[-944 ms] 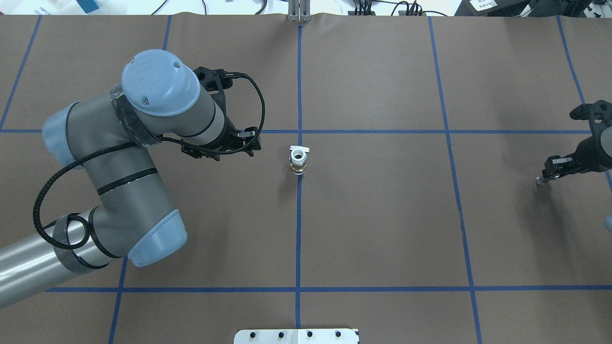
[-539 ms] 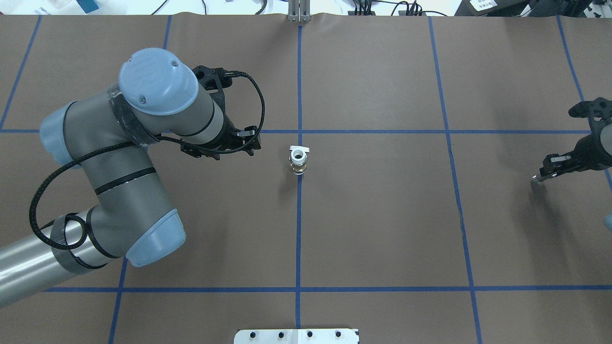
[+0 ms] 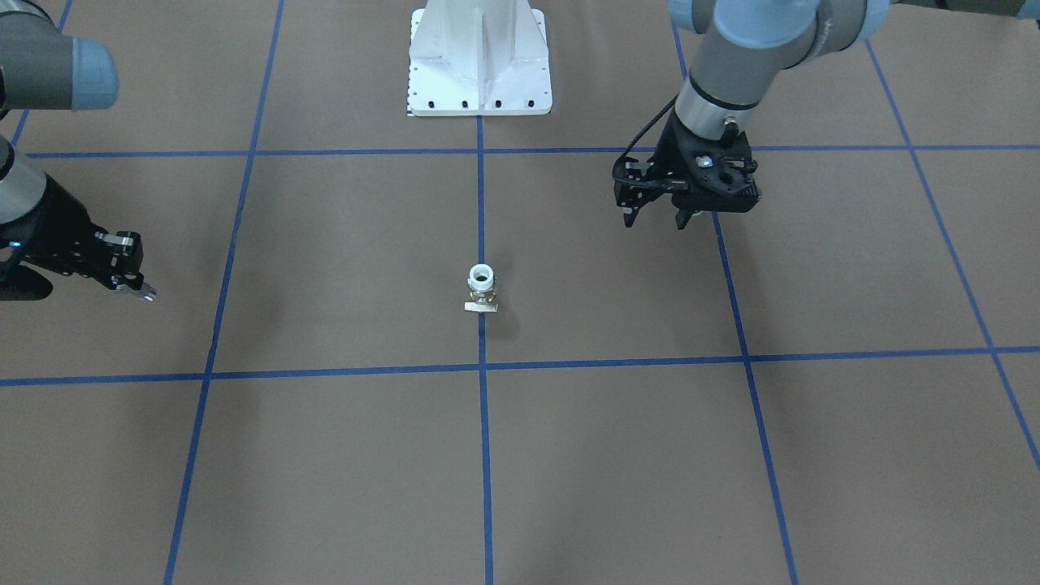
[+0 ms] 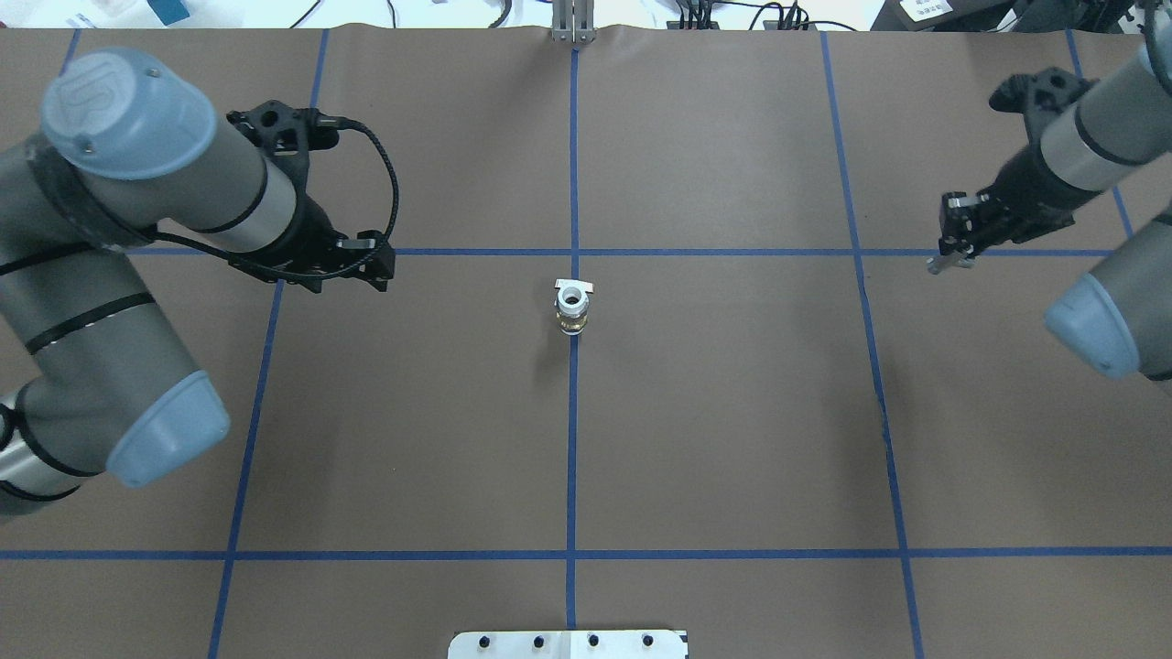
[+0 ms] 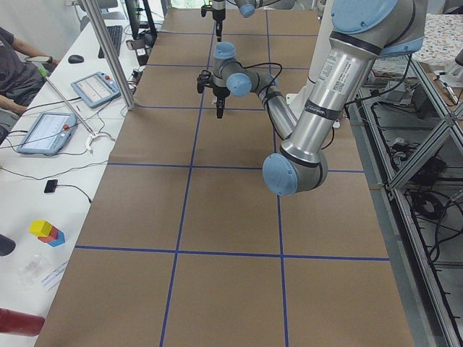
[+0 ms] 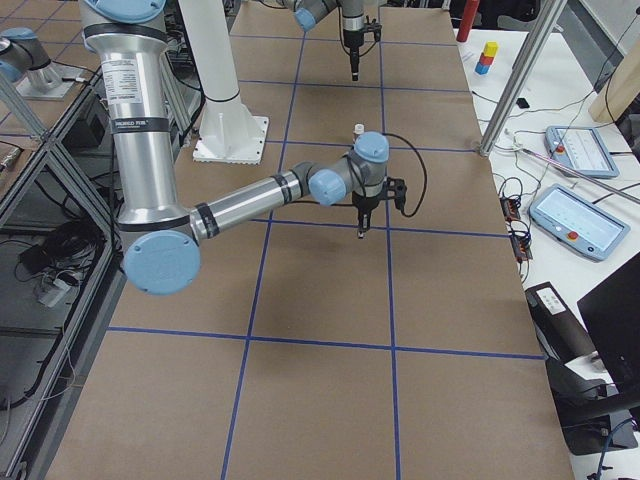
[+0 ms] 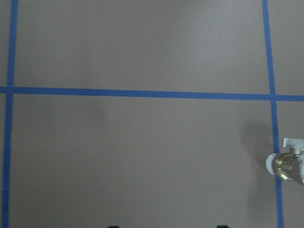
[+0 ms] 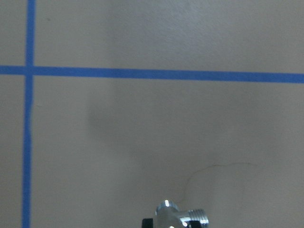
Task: Assemble PPR valve and pipe with both arms
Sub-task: 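Carry the chrome elbow with the right gripper above the valve fitting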
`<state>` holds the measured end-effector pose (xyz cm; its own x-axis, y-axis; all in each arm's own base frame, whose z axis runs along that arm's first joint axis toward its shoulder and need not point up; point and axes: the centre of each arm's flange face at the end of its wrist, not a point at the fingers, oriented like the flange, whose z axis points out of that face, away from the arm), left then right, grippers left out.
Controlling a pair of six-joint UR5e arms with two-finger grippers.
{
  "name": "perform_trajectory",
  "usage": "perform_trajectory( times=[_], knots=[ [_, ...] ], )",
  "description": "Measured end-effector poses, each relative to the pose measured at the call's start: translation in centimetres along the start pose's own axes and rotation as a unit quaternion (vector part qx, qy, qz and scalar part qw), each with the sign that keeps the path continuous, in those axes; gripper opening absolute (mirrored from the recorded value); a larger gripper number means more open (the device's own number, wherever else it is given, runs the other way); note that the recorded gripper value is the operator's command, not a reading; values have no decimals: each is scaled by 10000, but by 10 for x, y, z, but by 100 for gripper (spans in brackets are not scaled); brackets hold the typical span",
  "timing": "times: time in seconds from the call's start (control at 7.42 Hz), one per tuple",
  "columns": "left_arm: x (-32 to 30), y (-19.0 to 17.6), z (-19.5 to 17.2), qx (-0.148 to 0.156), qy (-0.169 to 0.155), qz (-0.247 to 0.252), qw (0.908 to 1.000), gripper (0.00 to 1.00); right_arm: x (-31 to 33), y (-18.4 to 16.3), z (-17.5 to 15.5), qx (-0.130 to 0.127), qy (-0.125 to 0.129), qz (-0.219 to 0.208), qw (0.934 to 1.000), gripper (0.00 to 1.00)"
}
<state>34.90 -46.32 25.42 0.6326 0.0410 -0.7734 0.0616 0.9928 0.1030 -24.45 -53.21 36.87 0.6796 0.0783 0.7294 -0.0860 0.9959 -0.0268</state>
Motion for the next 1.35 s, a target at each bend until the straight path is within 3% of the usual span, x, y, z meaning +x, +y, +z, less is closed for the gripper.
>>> perform_trajectory(
  times=[0.27, 0.81, 1.35],
  knots=[
    [-74, -1, -4, -71, -218, 384, 9990, 80, -124, -6, -20, 143, -194, 521, 9984, 0],
    [-178, -2, 7, -129, -339, 824, 9959, 82, -327, 37, -6, 247, -402, 1055, 9933, 0],
    [-212, -4, 6, -233, -348, 986, 9942, 84, -367, 73, 21, 171, -306, 935, 9950, 0]
  ],
)
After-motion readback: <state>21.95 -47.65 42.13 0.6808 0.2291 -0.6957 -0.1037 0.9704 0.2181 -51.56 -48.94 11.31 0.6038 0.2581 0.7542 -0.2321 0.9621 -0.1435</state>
